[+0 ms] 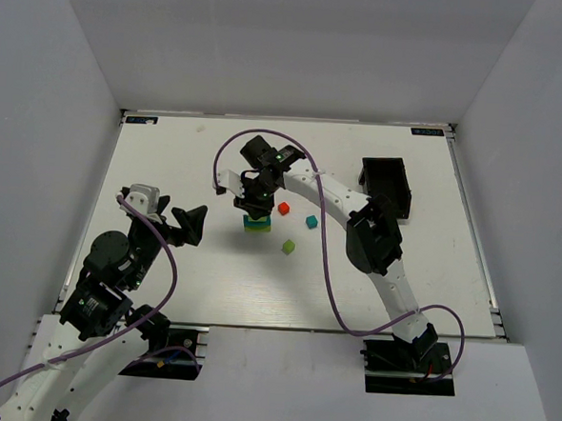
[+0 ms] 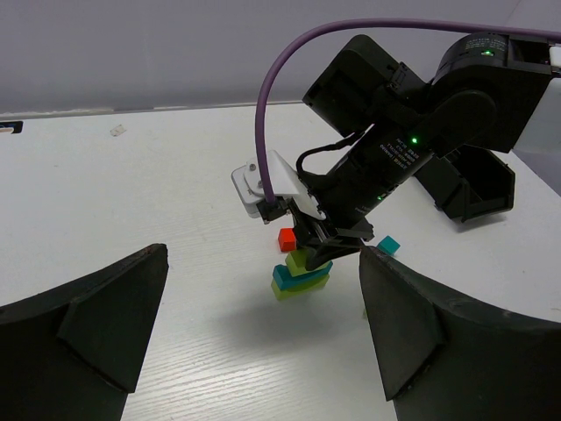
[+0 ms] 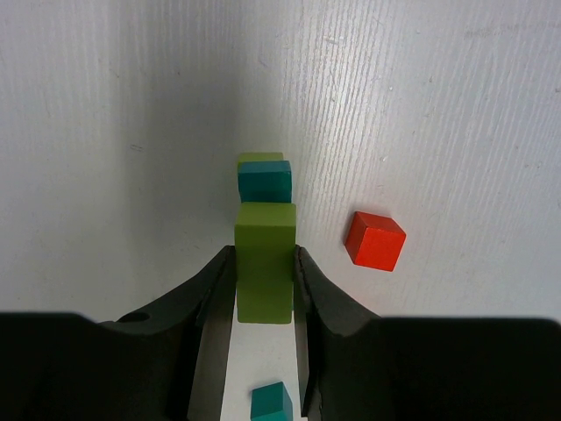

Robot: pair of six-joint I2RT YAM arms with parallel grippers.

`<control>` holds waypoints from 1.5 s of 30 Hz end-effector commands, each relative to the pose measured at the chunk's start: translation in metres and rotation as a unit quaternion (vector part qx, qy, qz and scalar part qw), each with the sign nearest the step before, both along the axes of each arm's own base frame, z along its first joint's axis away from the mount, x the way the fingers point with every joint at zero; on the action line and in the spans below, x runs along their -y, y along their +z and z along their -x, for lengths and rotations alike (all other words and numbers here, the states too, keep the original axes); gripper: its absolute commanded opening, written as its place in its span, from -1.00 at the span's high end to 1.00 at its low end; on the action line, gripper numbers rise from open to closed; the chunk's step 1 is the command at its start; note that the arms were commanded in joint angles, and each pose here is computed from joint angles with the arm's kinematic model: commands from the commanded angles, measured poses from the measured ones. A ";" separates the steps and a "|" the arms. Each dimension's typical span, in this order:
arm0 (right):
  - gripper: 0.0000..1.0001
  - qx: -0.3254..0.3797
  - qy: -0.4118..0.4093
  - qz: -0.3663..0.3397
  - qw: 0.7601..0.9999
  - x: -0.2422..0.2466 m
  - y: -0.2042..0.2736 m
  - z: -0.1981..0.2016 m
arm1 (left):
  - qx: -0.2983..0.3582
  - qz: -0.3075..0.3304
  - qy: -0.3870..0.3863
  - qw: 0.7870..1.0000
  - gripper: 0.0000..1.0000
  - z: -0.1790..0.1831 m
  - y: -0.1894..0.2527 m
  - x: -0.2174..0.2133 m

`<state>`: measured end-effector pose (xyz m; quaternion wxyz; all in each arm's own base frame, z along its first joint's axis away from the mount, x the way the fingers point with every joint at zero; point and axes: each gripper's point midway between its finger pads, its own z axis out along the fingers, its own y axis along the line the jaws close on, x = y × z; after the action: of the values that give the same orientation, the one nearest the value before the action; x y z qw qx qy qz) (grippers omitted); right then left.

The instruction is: Build the wood block tower

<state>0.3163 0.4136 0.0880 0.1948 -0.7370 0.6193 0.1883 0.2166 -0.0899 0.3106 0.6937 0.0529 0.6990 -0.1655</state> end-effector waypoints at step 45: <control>0.26 -0.005 -0.002 0.002 1.000 -0.005 -0.013 0.001 | -0.004 0.001 0.002 1.000 -1.00 0.000 -0.003 -0.001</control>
<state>0.3188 0.4167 0.0836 0.1979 -0.7359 0.6195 0.1882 0.2166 -0.0899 0.3106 0.6937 0.0531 0.6990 -0.1656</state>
